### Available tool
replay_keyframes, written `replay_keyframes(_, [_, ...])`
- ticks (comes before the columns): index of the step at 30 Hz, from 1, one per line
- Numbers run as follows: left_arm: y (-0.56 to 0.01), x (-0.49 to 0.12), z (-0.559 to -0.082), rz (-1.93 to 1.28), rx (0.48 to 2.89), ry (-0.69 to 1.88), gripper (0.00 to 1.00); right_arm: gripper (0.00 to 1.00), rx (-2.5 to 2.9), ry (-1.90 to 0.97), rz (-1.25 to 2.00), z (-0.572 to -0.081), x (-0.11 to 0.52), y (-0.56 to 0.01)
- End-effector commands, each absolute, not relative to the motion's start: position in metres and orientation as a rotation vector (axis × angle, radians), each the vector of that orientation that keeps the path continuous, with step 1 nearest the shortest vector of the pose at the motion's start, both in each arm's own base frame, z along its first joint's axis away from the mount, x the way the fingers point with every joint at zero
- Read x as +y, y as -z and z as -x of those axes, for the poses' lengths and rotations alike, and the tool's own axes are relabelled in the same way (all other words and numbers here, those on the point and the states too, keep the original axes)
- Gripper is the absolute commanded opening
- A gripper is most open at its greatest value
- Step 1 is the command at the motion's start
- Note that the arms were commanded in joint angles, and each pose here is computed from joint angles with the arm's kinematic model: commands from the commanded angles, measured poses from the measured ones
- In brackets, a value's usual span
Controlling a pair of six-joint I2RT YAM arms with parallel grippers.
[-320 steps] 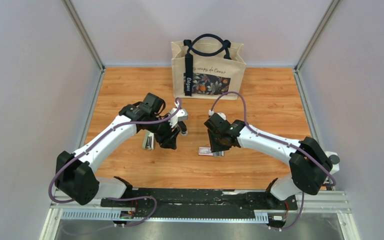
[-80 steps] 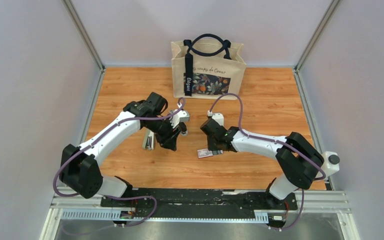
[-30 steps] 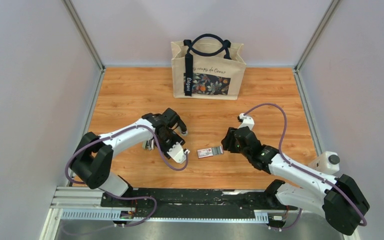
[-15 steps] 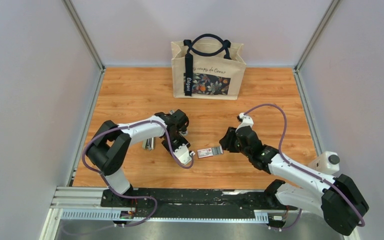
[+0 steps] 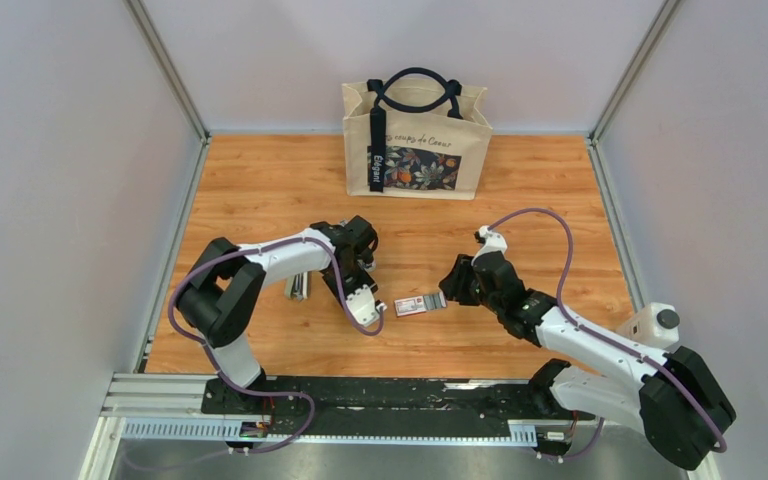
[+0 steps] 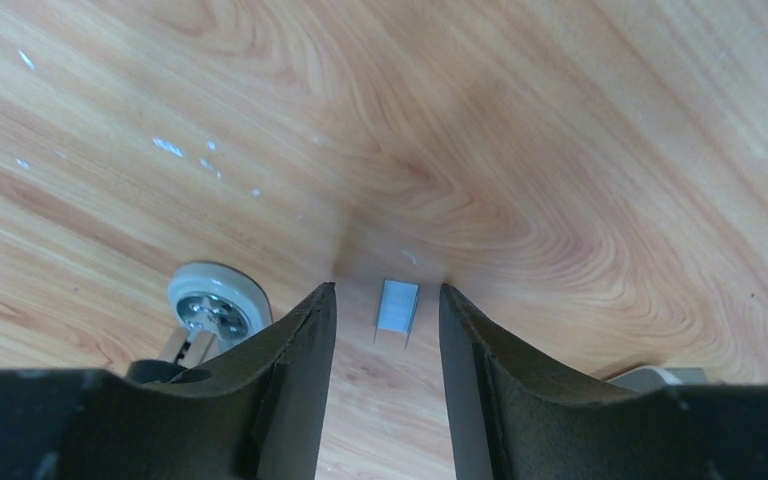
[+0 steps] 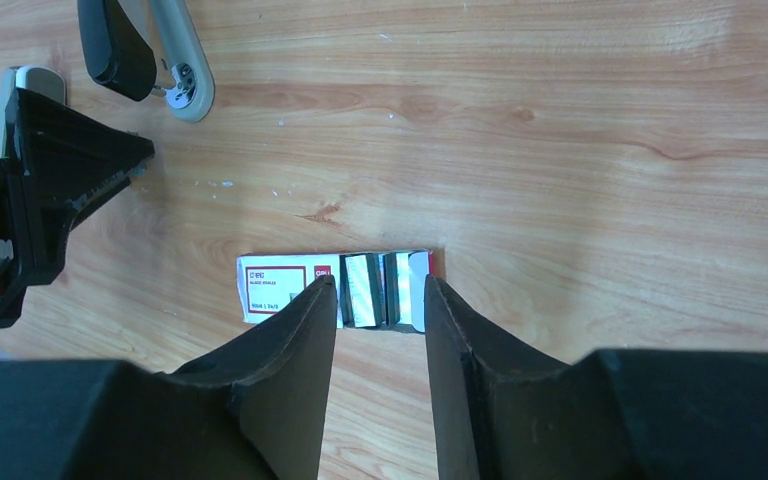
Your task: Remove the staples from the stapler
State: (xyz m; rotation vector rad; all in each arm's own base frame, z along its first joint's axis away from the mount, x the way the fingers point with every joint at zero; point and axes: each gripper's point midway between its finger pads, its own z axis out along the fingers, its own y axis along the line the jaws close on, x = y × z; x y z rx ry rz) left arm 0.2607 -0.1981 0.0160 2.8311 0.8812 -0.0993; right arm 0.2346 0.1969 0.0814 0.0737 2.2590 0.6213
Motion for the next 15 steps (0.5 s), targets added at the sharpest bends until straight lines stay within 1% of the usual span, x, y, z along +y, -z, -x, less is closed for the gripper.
replay_keyframes(1, [-0.004, -0.185, -0.269, -2.889, 0.865, 0.099, 0.51, 0.40, 2.211, -0.662, -0.087, -0.241, 0.201, -0.091])
replay_keyframes(10, [-0.004, -0.192, -0.256, -2.899, 0.811, 0.132, 0.46, 0.38, 2.212, -0.661, -0.100, -0.241, 0.199, -0.090])
replay_keyframes(15, [-0.005, -0.196, -0.253, -2.900, 0.798, 0.134, 0.41, 0.36, 2.213, -0.661, -0.103, -0.242, 0.199, -0.090])
